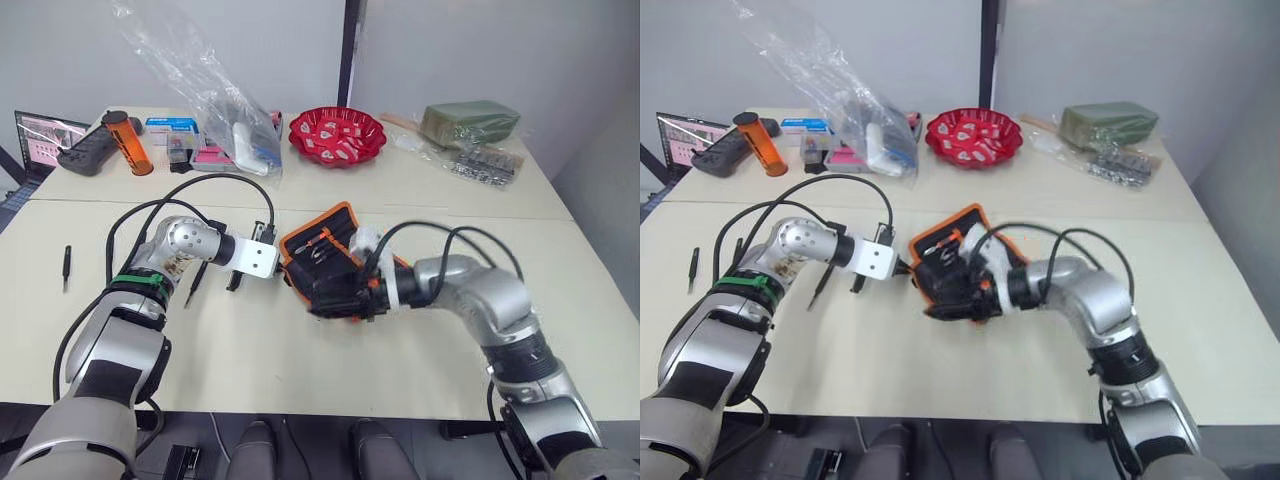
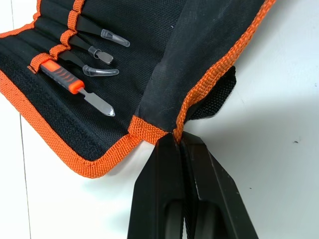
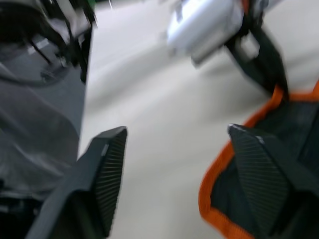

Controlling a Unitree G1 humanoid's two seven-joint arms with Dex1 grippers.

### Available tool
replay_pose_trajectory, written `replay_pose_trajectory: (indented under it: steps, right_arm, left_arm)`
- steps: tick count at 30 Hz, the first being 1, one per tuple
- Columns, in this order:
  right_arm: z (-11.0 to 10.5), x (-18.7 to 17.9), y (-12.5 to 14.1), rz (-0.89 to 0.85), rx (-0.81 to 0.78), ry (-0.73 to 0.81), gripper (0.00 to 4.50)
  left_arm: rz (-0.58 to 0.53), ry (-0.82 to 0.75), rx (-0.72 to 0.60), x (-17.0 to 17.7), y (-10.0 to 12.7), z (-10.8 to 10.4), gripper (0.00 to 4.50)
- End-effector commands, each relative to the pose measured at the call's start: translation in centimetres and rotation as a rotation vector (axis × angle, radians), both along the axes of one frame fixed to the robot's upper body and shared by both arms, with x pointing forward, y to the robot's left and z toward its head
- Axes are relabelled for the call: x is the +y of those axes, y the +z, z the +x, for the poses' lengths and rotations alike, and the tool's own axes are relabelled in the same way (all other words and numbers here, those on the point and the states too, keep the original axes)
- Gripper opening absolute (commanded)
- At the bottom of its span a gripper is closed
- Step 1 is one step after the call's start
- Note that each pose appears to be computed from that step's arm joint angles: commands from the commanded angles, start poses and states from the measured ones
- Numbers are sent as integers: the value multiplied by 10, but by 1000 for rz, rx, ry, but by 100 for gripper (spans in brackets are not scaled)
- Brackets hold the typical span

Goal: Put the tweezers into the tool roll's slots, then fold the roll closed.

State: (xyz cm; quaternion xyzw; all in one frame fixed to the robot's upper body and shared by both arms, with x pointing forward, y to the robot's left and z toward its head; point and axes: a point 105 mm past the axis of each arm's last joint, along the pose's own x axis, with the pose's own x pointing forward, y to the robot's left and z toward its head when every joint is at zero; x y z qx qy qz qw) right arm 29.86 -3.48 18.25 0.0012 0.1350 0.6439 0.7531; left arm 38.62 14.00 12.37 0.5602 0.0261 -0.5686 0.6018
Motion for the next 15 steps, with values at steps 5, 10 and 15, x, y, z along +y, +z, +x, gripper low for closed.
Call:
replay_pose_trajectory:
  steps: [5,10,15]
  right_arm:
    - [30,-2,-44,-113,-25,-143,311]
    - [27,6,-66,-124,0,-132,146]
    - [22,3,-99,-235,47,-143,0]
  left_arm:
    - [50,11,30,9,-9,-3,0]
    - [32,15,28,8,-5,-2,0]
    - [-71,68,170,15,4,-8,62]
